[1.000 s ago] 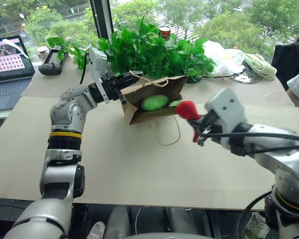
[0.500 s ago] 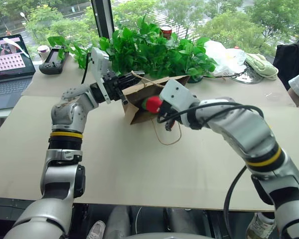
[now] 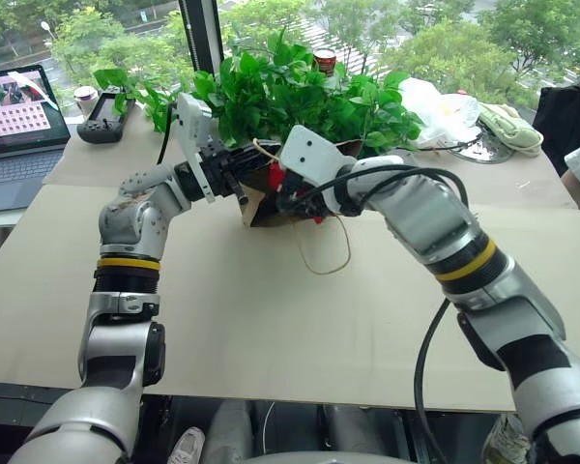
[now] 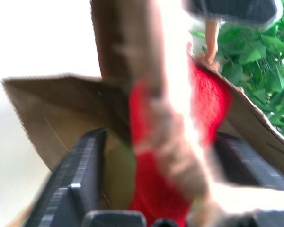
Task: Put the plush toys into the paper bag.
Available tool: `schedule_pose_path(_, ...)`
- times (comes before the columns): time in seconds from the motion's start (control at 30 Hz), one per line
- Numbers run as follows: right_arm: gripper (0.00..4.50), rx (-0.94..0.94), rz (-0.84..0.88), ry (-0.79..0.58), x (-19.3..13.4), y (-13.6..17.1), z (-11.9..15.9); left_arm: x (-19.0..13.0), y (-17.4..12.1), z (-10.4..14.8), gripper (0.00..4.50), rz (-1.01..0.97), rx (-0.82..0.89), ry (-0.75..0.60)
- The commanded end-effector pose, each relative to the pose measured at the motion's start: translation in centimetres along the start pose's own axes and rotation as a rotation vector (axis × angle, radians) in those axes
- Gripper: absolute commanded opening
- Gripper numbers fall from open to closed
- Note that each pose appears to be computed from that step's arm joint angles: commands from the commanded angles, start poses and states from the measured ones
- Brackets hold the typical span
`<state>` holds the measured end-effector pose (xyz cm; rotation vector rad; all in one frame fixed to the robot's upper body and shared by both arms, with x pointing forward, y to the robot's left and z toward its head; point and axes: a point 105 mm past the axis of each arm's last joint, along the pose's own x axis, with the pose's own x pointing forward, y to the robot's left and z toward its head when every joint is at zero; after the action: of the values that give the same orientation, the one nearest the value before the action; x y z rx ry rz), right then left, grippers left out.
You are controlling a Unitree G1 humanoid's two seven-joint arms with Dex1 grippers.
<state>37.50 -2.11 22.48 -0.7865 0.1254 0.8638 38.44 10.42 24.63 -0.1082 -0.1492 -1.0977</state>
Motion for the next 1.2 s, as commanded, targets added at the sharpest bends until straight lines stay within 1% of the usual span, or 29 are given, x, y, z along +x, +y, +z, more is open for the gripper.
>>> schedule_pose_path(0.03,4.04,0.009,-0.047,-0.039,-1.7,-1.2,0.7,-0.2,-0.5,1.3,0.00,-0.017,0.039,-0.026)
schedule_pose_path(0.23,4.04,0.024,-0.079,-0.014,-3.7,-1.7,-0.3,-0.1,-0.4,1.5,0.00,-0.017,0.039,-0.030)
schedule_pose_path(0.4,4.04,0.061,-0.084,-0.032,-5.6,-1.4,-0.3,0.0,-0.4,1.5,0.00,-0.016,0.038,-0.030)
schedule_pose_path(0.53,4.04,0.131,-0.036,-0.069,-7.2,0.1,-0.2,0.0,-0.4,1.6,0.00,-0.018,0.038,-0.031)
schedule_pose_path(0.63,4.04,0.231,0.054,-0.108,-7.0,3.4,0.0,0.1,-0.3,1.7,0.00,-0.015,0.037,-0.032)
schedule_pose_path(0.7,4.04,0.288,0.074,-0.122,-6.7,4.6,0.1,0.2,-0.3,1.5,0.00,-0.017,0.034,-0.029)
schedule_pose_path(0.8,4.04,0.359,0.089,-0.134,-6.3,5.7,0.3,0.2,-0.4,1.3,0.00,-0.022,0.027,-0.025)
schedule_pose_path(1.0,4.04,0.432,0.107,-0.077,-5.7,7.1,-0.7,0.4,-0.4,1.1,0.00,-0.026,0.019,-0.023)
schedule_pose_path(1.2,4.04,0.437,0.077,0.029,-4.7,7.9,-2.9,0.5,-0.4,1.2,0.00,-0.029,0.019,-0.023)
